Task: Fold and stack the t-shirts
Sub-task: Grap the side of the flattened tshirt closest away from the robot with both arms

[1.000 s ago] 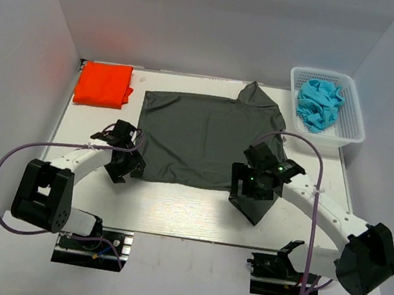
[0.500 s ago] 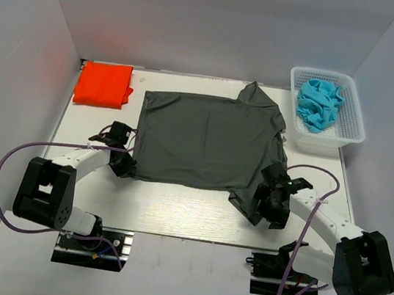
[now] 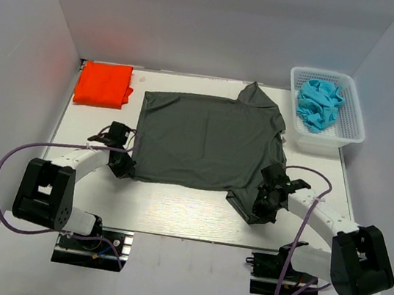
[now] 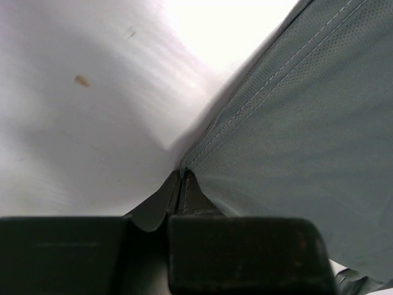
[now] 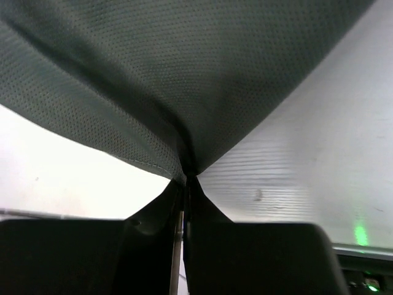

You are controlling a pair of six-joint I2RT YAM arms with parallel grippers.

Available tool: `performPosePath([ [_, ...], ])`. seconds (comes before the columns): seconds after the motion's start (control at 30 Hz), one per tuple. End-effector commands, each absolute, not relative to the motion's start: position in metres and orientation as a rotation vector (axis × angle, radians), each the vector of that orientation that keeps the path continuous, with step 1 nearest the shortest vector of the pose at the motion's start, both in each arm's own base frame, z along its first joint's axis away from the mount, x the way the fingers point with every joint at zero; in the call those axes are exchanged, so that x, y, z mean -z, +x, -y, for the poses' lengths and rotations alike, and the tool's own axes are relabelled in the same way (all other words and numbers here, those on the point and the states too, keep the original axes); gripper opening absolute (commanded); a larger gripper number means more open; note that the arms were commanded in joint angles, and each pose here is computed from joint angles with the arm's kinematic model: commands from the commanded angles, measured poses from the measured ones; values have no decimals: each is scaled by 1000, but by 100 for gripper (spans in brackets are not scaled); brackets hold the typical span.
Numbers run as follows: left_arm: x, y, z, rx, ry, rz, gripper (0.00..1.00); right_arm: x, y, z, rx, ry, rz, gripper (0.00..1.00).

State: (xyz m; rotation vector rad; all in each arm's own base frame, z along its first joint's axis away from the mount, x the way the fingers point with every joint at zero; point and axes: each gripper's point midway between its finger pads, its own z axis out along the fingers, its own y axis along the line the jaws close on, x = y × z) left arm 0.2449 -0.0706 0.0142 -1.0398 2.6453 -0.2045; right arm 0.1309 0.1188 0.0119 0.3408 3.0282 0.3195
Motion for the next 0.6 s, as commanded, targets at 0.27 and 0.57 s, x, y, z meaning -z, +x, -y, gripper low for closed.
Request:
performPosePath([
  [0.27, -49, 259, 77, 272, -1002, -2625, 0, -78, 194, -136, -418, 210, -2836, 0],
  [0.57, -69, 313, 79, 346, -1055, -2606, 0, -122, 289, -126, -379, 219, -2689, 0],
])
